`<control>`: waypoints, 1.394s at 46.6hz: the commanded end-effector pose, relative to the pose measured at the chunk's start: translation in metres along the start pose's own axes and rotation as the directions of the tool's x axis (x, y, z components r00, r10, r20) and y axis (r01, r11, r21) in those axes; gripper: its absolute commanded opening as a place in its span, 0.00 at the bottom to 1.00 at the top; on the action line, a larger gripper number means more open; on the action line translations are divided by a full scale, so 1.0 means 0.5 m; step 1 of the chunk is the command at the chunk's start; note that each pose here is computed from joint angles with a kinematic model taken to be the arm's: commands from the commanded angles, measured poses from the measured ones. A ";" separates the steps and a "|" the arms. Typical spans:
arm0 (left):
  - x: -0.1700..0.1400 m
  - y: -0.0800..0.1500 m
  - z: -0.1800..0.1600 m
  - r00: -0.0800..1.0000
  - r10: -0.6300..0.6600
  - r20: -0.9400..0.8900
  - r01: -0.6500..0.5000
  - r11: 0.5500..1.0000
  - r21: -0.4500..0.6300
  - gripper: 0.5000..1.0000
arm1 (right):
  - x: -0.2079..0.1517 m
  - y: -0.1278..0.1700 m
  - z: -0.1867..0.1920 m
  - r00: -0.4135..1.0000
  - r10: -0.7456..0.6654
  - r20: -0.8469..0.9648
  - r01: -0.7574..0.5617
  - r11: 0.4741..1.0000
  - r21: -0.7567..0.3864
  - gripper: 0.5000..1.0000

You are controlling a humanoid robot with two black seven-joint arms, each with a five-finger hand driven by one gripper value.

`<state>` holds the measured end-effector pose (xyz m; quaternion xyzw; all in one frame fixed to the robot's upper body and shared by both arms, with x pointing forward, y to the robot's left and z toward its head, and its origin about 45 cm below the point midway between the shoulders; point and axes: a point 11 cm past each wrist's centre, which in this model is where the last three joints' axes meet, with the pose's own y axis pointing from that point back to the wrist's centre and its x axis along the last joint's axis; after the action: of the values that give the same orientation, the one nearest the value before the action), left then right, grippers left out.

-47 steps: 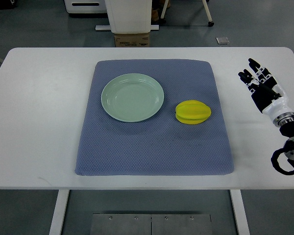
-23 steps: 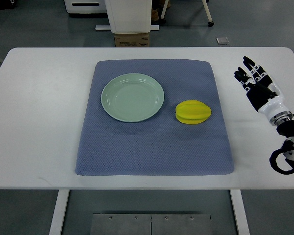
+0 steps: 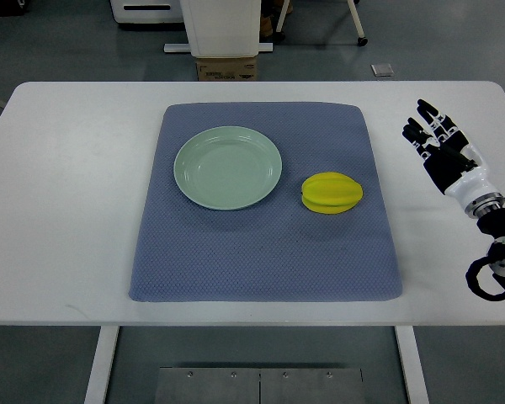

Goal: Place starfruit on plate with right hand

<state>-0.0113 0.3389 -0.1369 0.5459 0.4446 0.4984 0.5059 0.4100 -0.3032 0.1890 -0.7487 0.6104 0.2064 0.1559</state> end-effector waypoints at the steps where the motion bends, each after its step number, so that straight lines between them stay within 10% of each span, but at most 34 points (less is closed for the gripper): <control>1: 0.000 0.000 0.000 1.000 -0.001 0.000 0.001 1.000 0.000 1.00 | 0.003 0.000 -0.001 1.000 0.004 -0.001 -0.004 1.000 0.004 1.00; 65: 0.000 0.000 0.000 1.000 -0.001 0.000 0.001 1.000 0.000 1.00 | -0.011 -0.003 -0.060 0.969 -0.081 -0.233 0.088 0.996 0.021 1.00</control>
<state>-0.0114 0.3389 -0.1369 0.5459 0.4446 0.4983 0.5059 0.4148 -0.3133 0.2124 -0.7820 0.6012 0.1200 0.1120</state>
